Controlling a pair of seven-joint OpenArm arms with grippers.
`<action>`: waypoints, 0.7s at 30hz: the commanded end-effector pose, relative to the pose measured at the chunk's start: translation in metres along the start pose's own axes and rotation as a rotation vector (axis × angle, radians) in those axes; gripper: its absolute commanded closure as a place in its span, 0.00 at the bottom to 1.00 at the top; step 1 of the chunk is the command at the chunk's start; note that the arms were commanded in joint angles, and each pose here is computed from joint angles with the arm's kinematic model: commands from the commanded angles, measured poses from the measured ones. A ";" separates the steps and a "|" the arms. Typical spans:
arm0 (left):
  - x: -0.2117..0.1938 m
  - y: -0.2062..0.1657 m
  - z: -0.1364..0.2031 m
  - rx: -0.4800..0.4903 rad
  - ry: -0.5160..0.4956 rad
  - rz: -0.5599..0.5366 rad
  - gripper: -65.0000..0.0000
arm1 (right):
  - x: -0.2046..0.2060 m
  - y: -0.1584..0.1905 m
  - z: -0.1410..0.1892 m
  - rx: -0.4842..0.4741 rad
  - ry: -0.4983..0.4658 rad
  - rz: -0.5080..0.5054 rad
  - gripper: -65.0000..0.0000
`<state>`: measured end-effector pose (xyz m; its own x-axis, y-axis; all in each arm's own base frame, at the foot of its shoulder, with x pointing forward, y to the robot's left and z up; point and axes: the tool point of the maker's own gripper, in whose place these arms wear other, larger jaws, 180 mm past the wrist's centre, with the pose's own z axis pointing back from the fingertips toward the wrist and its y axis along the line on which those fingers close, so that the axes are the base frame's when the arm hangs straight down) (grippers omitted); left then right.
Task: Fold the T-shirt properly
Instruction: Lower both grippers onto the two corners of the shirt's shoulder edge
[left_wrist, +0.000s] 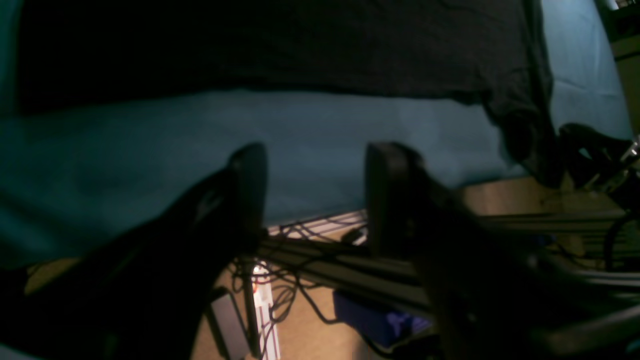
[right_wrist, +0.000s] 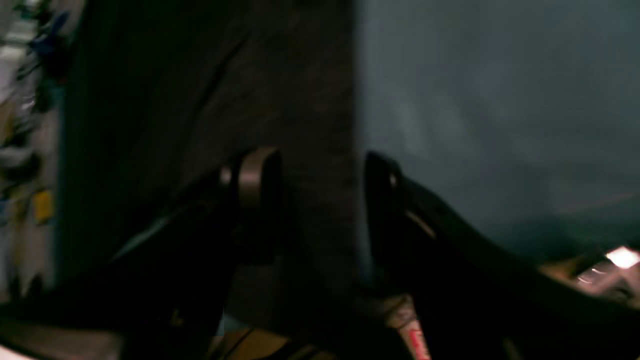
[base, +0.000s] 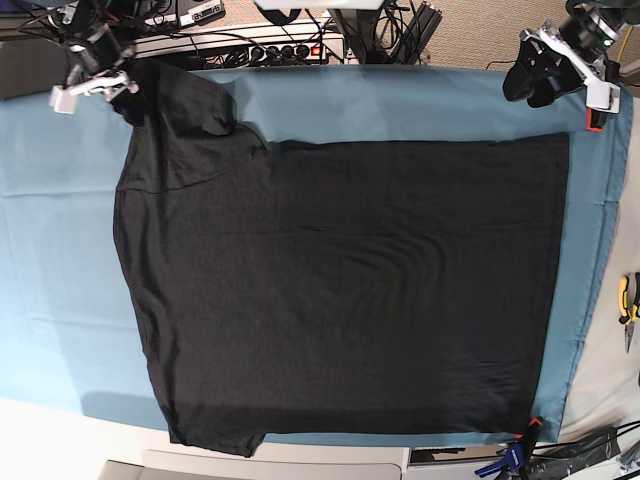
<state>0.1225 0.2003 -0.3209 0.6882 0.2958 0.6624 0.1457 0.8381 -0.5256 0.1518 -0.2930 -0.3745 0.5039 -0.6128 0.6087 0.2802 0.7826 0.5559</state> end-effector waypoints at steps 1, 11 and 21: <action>0.007 -0.003 0.003 -0.011 -0.024 -0.014 0.50 | 0.013 -0.003 0.006 -0.009 -0.040 0.015 0.57; 0.013 -0.003 0.001 -0.016 -0.035 -0.026 0.50 | 0.004 0.002 0.000 -0.004 -0.008 0.012 0.58; 0.013 0.004 0.001 0.021 -0.035 0.014 0.50 | -0.019 0.010 -0.014 -0.003 0.073 0.035 0.58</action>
<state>0.1287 0.2069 -0.3229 0.6848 0.3276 0.6509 0.0973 0.8442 -0.5272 0.1625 -0.2649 -0.3851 0.5505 -0.5918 0.5889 0.2386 0.7875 0.5683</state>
